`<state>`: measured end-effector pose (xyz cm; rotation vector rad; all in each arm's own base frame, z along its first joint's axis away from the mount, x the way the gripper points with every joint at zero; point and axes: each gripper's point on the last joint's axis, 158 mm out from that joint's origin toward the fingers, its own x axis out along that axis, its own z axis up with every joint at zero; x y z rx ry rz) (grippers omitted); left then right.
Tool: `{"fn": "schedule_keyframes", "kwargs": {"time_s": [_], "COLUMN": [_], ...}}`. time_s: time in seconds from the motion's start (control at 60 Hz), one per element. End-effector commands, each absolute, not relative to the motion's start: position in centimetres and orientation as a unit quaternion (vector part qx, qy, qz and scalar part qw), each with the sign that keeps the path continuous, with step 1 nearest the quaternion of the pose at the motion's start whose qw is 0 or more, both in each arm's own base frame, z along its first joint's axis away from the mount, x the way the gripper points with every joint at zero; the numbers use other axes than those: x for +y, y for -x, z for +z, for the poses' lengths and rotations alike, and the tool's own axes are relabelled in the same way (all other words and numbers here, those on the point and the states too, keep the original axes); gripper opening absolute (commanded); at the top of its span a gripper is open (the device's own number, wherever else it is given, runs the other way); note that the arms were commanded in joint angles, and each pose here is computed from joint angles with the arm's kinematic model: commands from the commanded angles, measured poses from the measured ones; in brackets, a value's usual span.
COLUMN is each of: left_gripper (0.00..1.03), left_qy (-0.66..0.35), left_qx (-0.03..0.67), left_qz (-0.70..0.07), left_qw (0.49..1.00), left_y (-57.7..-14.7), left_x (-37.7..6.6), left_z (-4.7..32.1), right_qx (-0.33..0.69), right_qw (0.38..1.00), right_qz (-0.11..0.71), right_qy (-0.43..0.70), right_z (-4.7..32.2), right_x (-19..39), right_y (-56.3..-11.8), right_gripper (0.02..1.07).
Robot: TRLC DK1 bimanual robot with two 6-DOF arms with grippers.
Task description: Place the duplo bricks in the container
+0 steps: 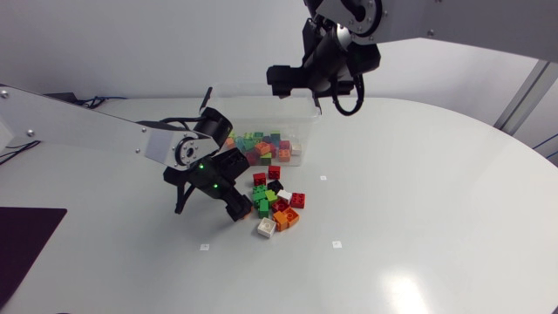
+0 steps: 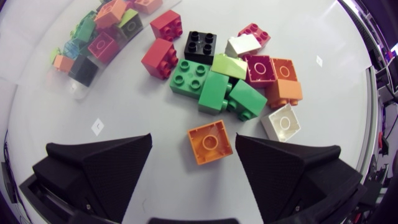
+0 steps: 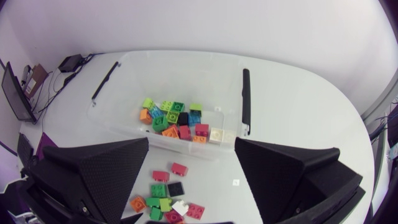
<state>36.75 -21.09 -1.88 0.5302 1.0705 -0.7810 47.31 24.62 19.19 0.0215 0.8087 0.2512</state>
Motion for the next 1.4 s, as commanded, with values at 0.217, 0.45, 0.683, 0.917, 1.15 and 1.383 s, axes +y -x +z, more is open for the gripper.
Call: {"fn": "schedule_keyframes", "kwargs": {"time_s": [0.217, 0.45, 0.683, 0.917, 1.15, 1.383], "left_gripper": [0.85, 0.59, 0.1, 0.09, 0.09, 0.09], "left_qy": [-0.223, -0.217, -0.211, -0.208, -0.213, -0.201], "left_qx": [0.541, 0.551, 0.56, 0.545, 0.518, 0.477], "left_qz": [-0.314, -0.302, -0.295, -0.291, -0.278, -0.27], "left_qw": [0.747, 0.747, 0.745, 0.759, 0.78, 0.812], "left_y": [-36.4, -36.2, -35.9, -35.8, -36.2, -37.4], "left_x": [-21.5, -21.6, -21.1, -20.4, -19.8, -19.3], "left_z": [-3.7, -4.1, -4.5, -2.4, 0.4, 4.2], "right_qx": [0.412, 0.45, 0.486, 0.532, 0.561, 0.533], "right_qw": [0.903, 0.879, 0.859, 0.833, 0.816, 0.825], "right_qz": [0.122, 0.154, 0.152, 0.138, 0.123, 0.17], "right_qy": [0.013, 0.038, 0.05, 0.057, 0.06, 0.086], "right_z": [17.7, 14.4, 9.7, 5.0, 2.5, 2.7], "right_x": [22.0, 22.0, 21.3, 21.8, 22.0, 25.2], "right_y": [-43.5, -40.4, -38.6, -38.2, -38.3, -39.8], "right_gripper": [1.02, 1.02, 1.02, 1.02, 1.02, 1.01]}}
